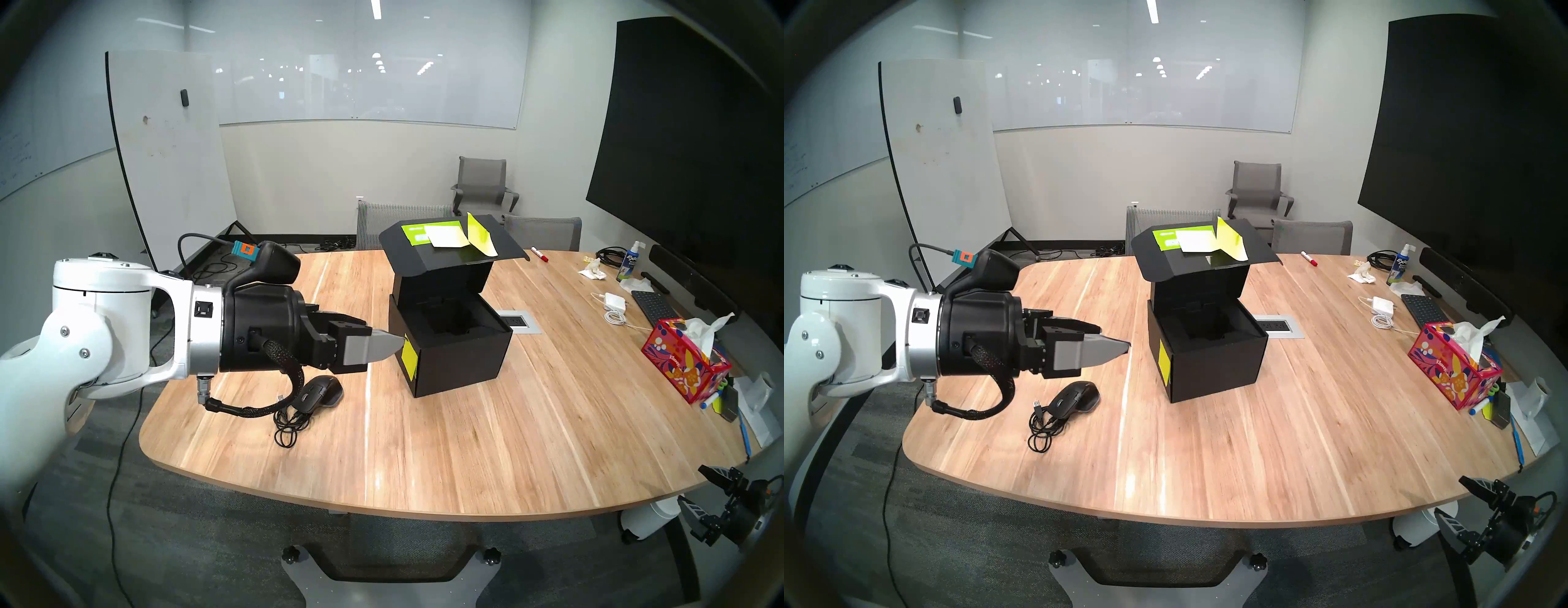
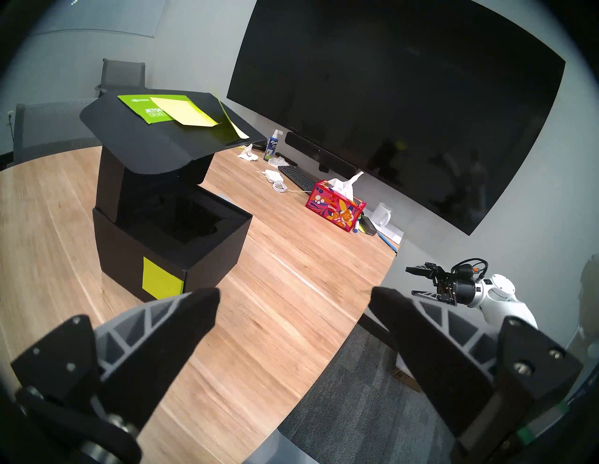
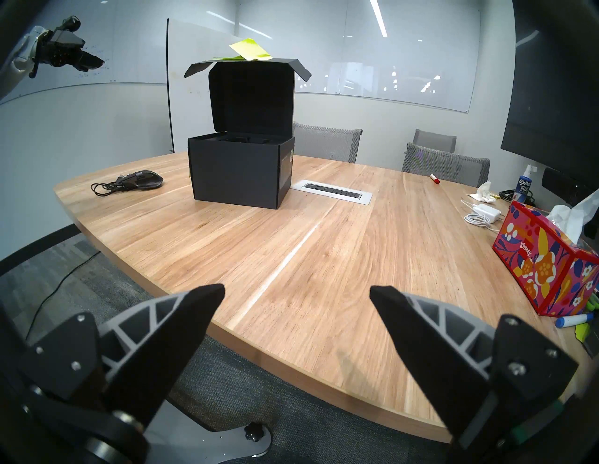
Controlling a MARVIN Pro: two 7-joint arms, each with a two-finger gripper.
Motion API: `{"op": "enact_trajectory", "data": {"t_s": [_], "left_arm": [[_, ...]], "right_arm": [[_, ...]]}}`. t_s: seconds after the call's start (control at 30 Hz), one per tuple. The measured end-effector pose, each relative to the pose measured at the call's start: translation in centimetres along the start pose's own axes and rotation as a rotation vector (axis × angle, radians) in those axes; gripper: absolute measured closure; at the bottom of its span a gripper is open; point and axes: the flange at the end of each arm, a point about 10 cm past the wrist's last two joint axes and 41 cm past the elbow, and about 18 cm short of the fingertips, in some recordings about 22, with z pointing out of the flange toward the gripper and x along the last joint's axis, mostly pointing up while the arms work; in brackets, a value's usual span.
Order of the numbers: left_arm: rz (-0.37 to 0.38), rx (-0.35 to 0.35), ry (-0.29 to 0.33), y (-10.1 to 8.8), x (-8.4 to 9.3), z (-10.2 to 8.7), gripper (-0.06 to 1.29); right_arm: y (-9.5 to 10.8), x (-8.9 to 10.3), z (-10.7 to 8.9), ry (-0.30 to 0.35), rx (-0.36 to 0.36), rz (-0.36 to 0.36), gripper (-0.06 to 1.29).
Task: Open the box and place the mouse inside
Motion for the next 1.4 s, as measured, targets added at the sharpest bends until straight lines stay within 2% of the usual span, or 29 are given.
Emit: {"op": "enact_trajectory", "data": {"t_s": [1.4], "left_arm": [[0.042,-0.034,0.056,-0.36,-0.99,-0.38,-0.03]], "right_arm": [[0.00,0.00,-0.01,0.001,-0.001,0.001,0.00]]}}
